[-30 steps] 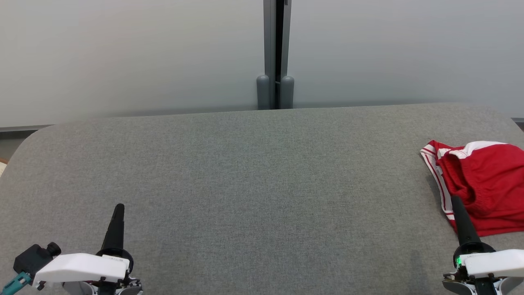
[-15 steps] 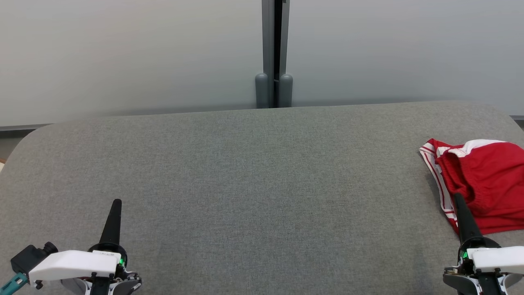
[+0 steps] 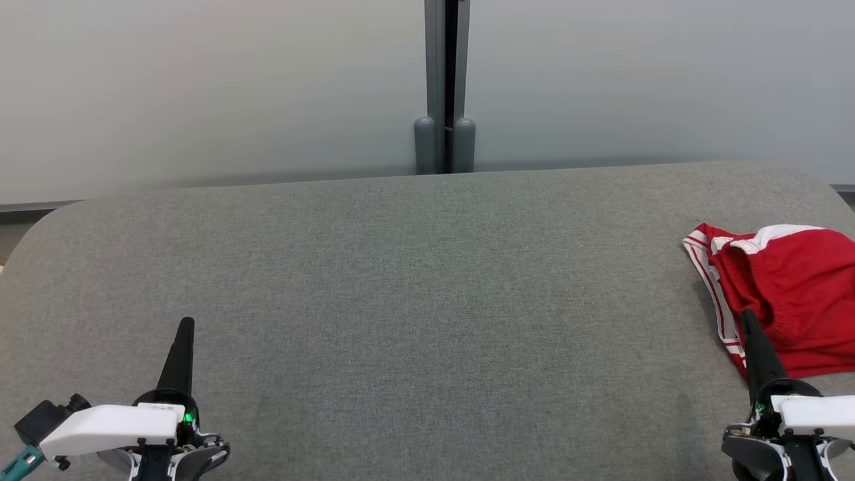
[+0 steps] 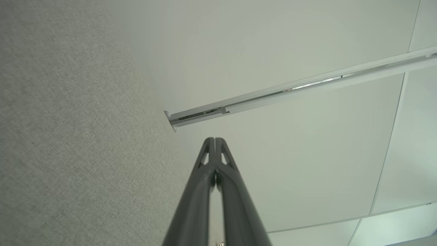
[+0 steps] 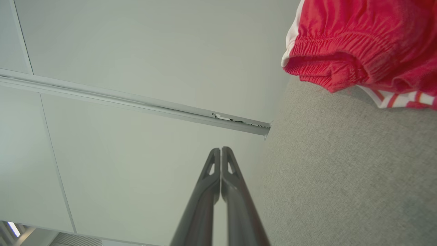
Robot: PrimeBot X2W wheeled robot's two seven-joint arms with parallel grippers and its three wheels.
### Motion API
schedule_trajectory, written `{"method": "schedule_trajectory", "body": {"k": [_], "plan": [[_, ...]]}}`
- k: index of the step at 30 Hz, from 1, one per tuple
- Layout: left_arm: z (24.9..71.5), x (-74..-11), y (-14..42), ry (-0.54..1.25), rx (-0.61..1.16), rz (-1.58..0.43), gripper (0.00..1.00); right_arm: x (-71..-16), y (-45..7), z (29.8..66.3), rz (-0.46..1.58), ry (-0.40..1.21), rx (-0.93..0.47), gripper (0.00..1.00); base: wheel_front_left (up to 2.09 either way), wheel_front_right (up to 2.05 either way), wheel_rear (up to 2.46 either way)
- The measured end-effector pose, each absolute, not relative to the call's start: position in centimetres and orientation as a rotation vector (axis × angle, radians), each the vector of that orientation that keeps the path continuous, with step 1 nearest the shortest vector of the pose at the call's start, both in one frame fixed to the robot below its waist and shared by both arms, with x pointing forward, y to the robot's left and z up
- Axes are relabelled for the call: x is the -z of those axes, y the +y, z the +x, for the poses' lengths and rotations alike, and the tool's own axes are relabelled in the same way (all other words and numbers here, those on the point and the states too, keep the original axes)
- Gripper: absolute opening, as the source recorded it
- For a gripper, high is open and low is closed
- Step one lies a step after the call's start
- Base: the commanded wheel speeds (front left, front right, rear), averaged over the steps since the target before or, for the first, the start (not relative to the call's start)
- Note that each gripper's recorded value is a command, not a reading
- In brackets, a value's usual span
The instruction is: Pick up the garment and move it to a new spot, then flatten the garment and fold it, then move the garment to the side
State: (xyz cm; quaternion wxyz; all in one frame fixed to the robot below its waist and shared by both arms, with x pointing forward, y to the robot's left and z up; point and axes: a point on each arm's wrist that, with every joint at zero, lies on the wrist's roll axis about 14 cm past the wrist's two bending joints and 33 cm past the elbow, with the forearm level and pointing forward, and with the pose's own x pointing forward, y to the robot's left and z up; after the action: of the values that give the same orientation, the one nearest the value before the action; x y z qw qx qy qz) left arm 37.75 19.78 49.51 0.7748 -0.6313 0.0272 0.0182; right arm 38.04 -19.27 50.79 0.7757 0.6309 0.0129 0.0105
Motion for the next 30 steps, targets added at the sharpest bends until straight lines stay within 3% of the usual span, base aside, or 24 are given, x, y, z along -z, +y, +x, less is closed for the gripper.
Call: {"method": "schedule_trajectory", "body": {"k": [30], "plan": [[38.73,-50.36,19.91,0.009,-0.009,-1.576,0.00,-50.42,-19.97,38.77,1.574,0.006,0.010,0.00,0.00,0.00,0.00]]}}
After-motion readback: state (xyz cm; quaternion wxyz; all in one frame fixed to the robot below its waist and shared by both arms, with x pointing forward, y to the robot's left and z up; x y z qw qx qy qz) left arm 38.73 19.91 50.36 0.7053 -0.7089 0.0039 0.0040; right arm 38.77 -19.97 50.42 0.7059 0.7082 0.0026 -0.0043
